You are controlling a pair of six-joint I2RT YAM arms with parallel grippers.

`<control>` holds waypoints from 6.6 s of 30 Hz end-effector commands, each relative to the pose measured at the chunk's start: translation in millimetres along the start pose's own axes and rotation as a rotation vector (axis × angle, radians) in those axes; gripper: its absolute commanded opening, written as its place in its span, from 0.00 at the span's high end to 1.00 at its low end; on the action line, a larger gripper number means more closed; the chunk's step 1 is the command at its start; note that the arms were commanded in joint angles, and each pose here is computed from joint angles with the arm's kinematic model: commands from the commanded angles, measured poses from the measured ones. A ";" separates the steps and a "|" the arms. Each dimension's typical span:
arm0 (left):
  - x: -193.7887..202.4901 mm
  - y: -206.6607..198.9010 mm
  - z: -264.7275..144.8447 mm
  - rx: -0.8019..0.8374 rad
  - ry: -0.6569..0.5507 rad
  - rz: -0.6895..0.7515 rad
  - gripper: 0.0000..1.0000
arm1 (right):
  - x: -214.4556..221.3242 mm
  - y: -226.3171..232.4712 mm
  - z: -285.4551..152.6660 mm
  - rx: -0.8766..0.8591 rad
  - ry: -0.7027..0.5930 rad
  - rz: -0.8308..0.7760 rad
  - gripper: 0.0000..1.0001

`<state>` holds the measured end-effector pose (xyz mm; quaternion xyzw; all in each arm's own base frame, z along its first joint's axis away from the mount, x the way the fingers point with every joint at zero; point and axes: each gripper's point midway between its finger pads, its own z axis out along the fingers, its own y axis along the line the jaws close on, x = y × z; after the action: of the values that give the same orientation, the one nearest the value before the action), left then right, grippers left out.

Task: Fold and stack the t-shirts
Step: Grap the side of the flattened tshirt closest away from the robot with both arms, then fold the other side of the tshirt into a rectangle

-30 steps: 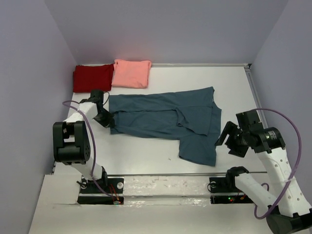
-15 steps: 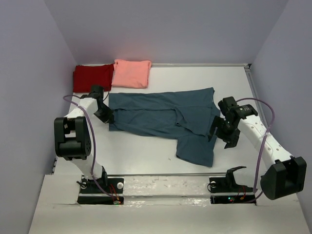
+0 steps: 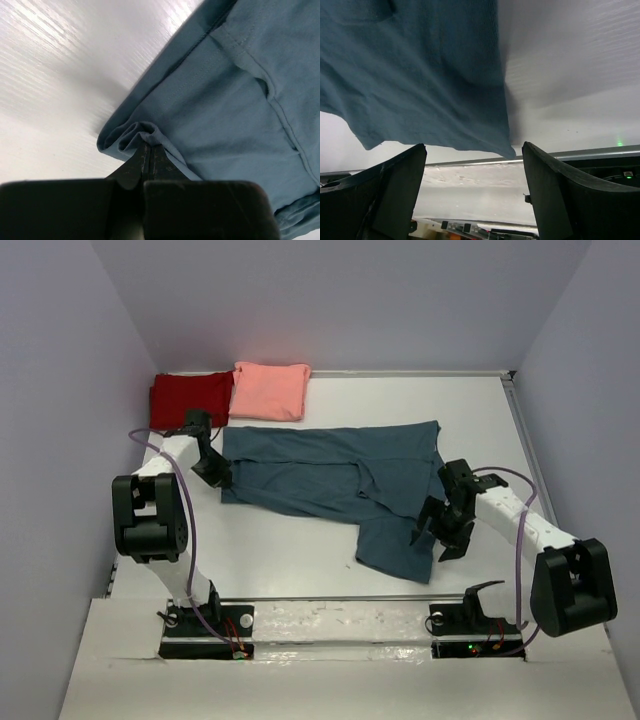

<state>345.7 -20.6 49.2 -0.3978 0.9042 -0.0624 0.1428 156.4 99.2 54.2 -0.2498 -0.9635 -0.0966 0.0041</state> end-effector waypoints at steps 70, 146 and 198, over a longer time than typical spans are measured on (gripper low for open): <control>-47.6 -12.9 8.2 -0.001 -0.034 0.073 1.00 | 76.5 6.3 39.1 -0.147 -0.087 -0.179 0.65; -53.4 -23.5 -49.4 0.069 -0.072 0.068 1.00 | -183.7 90.7 -98.5 -0.131 -0.357 -0.322 1.00; -92.9 -45.1 -23.1 0.048 -0.068 0.093 1.00 | -291.4 92.9 -89.0 -0.092 -0.432 -0.225 1.00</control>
<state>420.8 9.4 89.9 -0.3627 0.9134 -0.0701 0.1710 433.0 33.8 131.7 -0.1560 -0.9651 -0.0948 -0.1878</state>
